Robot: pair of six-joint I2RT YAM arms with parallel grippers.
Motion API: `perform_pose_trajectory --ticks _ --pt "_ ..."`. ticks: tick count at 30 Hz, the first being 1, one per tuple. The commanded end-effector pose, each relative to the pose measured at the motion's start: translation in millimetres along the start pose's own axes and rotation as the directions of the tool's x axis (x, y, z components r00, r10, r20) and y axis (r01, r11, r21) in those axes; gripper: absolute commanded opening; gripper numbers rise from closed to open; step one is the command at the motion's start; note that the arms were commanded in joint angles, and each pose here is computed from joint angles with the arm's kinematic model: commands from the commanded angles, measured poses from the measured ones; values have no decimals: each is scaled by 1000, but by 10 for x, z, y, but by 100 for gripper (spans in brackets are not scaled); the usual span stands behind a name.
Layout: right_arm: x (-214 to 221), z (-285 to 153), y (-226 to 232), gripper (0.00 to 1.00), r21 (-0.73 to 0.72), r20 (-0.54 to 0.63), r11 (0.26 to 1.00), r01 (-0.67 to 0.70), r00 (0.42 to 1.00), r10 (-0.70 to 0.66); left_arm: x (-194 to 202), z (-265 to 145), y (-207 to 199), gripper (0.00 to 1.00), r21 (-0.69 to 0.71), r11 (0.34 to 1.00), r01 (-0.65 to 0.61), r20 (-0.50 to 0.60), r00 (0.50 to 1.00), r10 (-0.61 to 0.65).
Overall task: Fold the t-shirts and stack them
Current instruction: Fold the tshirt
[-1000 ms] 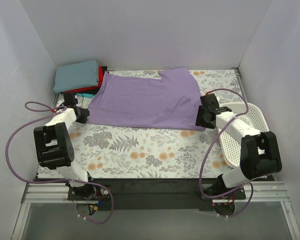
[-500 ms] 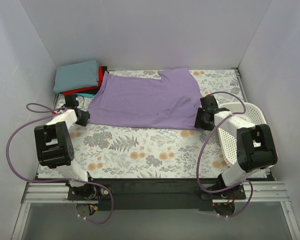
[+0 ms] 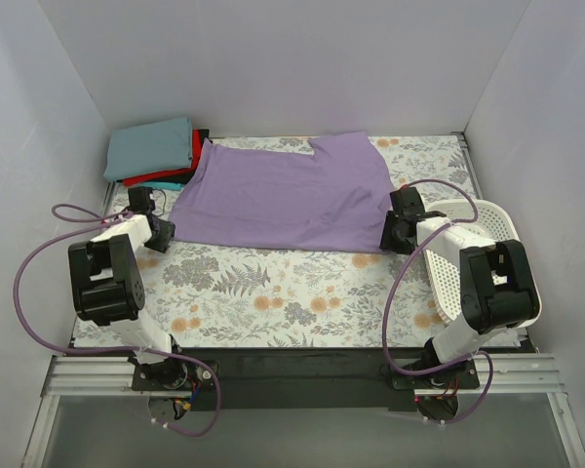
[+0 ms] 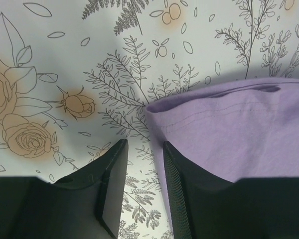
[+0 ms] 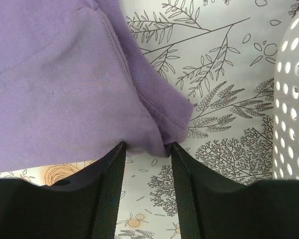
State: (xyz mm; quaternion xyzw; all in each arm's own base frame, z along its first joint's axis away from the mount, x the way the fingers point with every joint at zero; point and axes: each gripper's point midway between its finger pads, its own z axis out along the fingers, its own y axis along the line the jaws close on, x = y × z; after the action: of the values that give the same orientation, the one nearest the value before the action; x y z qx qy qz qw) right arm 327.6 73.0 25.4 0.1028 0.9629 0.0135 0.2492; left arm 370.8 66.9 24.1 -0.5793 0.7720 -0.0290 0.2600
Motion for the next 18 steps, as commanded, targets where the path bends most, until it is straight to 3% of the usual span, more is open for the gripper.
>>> perform_pose_trajectory --ticks 1,3,4,6,7,8,9,18 --pt "-60 31 25 47 -9 21 1000 -3 1000 3 -162 36 42 33 -41 999 10 72 997 -7" --pt "-70 37 26 45 -7 22 1000 1 1000 -1 -183 83 48 29 -57 998 9 78 997 -5" --pt "-90 36 34 43 -9 26 1000 2 1000 -2 -180 96 38 22 -59 998 4 79 997 1" --pt "-106 36 38 28 -10 27 1000 8 1000 -8 -194 117 2 12 -55 998 2 77 997 2" --pt "-118 31 37 20 -10 30 1000 8 1000 -8 -186 145 3 0 -61 998 -2 71 997 7" --pt "-116 8 46 8 -16 31 1000 11 999 -10 -183 150 0 0 -64 998 -2 68 998 6" --pt "-125 -12 48 4 -22 33 1000 6 999 -5 -204 138 5 0 -78 997 -2 72 997 8" --pt "-111 -640 31 1 -119 92 993 -20 995 31 -408 -322 114 0 -89 996 14 144 990 -1"
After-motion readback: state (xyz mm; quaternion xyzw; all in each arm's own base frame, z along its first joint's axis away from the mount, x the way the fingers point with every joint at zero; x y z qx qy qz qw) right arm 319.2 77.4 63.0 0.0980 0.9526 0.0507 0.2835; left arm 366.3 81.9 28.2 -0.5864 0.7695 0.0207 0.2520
